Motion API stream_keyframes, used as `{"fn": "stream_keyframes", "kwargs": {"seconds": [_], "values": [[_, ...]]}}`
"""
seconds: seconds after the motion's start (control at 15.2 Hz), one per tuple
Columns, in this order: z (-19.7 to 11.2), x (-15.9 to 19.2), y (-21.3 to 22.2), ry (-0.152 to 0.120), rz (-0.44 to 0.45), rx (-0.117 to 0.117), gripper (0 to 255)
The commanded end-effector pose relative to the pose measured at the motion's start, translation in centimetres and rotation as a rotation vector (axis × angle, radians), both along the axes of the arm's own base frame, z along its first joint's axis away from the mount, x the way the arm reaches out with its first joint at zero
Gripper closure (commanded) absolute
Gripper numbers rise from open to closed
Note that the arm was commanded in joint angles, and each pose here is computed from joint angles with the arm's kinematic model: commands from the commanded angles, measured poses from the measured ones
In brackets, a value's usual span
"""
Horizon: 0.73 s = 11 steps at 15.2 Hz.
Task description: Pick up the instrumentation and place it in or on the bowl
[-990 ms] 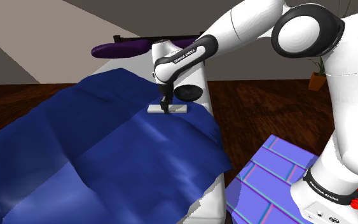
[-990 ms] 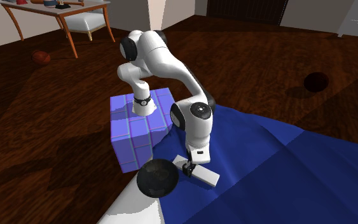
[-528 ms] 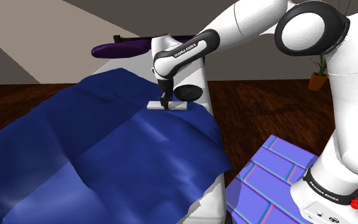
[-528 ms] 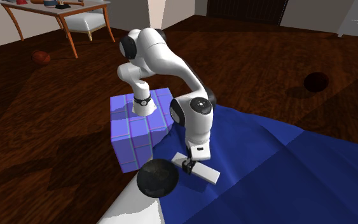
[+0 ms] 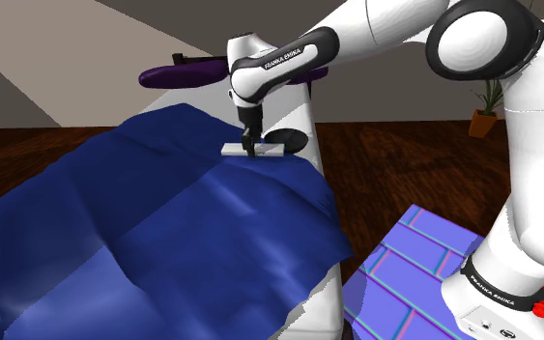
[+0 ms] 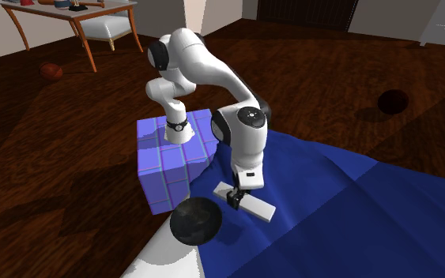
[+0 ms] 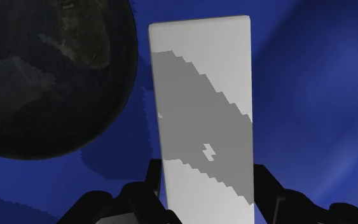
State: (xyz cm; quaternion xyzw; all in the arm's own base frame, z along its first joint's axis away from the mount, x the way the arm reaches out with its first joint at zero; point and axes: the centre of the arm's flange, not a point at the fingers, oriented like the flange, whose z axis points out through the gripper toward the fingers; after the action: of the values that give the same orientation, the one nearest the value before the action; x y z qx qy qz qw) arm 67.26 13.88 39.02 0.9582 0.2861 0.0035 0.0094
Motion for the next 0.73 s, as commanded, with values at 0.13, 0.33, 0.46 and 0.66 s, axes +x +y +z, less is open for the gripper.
{"fn": "stream_keyframes", "kwargs": {"seconds": [0.13,0.33,0.46,0.66], "values": [[2.0,0.0,0.1,0.000,0.000,0.000,255],[3.6,0.0,0.1,0.000,0.000,0.000,255],[4.7,0.0,0.1,0.000,0.000,0.000,255],[5.8,0.0,0.1,0.000,0.000,0.000,255]]}}
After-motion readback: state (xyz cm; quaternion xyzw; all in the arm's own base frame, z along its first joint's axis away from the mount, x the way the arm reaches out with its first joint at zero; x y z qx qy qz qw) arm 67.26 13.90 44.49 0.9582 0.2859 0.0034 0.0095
